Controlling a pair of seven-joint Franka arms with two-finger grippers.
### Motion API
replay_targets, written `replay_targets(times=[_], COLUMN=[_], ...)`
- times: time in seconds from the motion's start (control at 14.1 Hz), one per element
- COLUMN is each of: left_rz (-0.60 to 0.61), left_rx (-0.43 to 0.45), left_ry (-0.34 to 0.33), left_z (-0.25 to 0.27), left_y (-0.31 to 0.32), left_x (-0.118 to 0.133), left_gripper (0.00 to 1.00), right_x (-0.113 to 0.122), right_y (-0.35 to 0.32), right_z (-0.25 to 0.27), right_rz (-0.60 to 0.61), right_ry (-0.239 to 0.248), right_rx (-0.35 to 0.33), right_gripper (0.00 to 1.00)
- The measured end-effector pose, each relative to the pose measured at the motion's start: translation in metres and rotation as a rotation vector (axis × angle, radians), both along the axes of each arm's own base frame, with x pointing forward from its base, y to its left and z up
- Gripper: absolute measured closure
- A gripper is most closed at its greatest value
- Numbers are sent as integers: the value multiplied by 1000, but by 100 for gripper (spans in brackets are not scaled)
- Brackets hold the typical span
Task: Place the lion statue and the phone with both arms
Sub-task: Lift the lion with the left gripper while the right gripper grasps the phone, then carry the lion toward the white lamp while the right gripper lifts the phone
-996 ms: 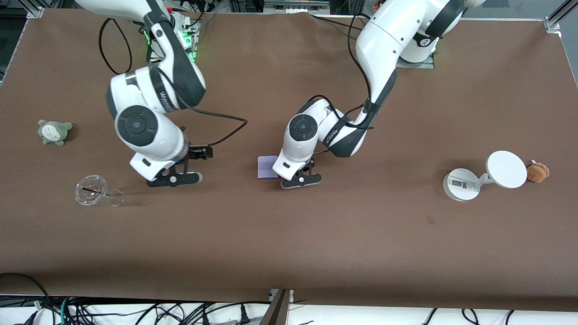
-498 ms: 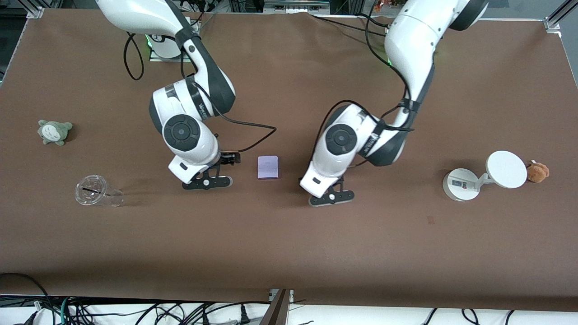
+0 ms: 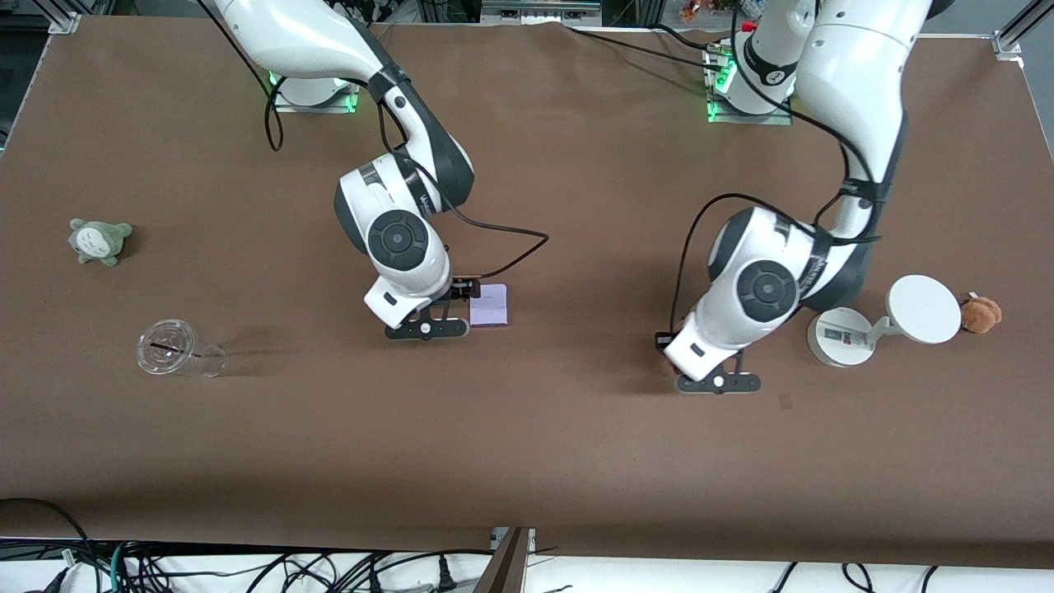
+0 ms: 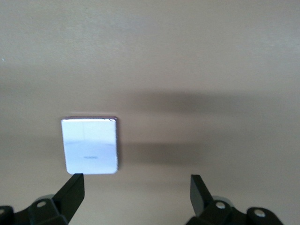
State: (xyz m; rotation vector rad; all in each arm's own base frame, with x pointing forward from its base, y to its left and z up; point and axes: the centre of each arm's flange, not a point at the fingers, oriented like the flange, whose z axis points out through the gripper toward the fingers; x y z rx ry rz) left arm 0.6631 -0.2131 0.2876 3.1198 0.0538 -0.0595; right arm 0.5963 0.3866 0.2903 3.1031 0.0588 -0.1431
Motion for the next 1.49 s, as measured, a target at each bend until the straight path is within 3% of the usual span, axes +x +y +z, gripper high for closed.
replay_targets(times=[0.57, 1.49], left_rz=[-106, -81], left_rx=[-85, -103], left_ry=[28, 49], left_z=[-24, -59], left_y=[157, 180], left_x=[-10, -8], left_gripper=[66, 66], right_x=[-16, -32], right_y=[45, 64], right_z=[-77, -110], right_rz=[-89, -58], right_ry=[-48, -50], right_rx=[65, 64], right_gripper=[0, 0])
